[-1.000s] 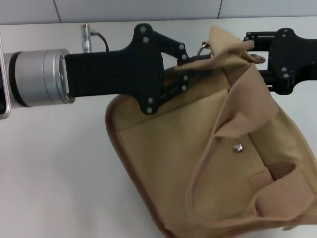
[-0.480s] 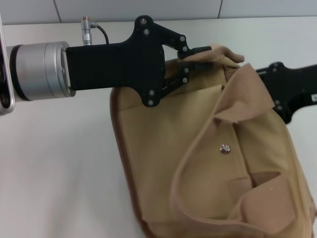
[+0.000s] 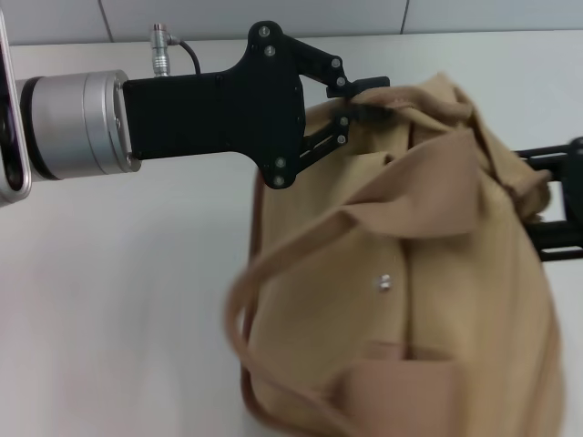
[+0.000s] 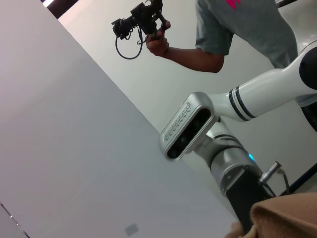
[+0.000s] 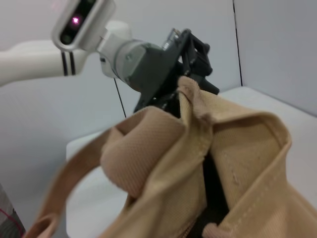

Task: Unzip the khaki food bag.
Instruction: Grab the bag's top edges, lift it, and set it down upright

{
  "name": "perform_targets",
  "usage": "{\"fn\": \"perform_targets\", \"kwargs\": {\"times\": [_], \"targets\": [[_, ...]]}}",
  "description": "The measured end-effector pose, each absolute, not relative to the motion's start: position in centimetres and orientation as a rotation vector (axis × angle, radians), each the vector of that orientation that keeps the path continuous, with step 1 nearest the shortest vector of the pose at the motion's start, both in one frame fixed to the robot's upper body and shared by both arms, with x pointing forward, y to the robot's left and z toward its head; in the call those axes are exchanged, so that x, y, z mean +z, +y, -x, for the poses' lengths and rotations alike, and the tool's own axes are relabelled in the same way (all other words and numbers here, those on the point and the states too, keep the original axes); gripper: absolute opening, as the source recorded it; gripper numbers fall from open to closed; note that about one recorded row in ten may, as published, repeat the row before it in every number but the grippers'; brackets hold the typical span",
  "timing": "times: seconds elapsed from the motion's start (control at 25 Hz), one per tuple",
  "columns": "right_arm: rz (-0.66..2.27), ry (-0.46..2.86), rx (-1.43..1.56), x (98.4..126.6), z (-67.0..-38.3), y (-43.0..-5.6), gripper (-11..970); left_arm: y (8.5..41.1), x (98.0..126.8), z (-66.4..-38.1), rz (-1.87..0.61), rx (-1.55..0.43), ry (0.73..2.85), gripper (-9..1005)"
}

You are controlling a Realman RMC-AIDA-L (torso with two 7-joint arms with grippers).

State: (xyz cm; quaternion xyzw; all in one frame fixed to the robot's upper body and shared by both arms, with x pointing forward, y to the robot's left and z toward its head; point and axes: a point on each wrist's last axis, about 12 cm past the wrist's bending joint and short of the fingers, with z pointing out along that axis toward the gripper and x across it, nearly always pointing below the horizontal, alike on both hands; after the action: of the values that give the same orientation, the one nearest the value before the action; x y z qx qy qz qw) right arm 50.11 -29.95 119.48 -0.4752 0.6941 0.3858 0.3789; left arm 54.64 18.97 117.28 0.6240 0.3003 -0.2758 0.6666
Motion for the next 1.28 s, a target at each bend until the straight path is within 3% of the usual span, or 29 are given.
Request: {"fn": "perform_targets", "kwargs": {"times": [0.36, 1.28], "targets": [[1.166, 1.684, 1.0, 119.6, -47.6, -32.8, 692, 19.1, 117.2, -54.6, -1.401, -0.618, 0.684, 79], [0.954, 1.477, 1.049, 120.9, -47.1, -35.6, 693, 19.5, 117.0, -54.8, -1.371, -0.592, 0.709, 82]]}}
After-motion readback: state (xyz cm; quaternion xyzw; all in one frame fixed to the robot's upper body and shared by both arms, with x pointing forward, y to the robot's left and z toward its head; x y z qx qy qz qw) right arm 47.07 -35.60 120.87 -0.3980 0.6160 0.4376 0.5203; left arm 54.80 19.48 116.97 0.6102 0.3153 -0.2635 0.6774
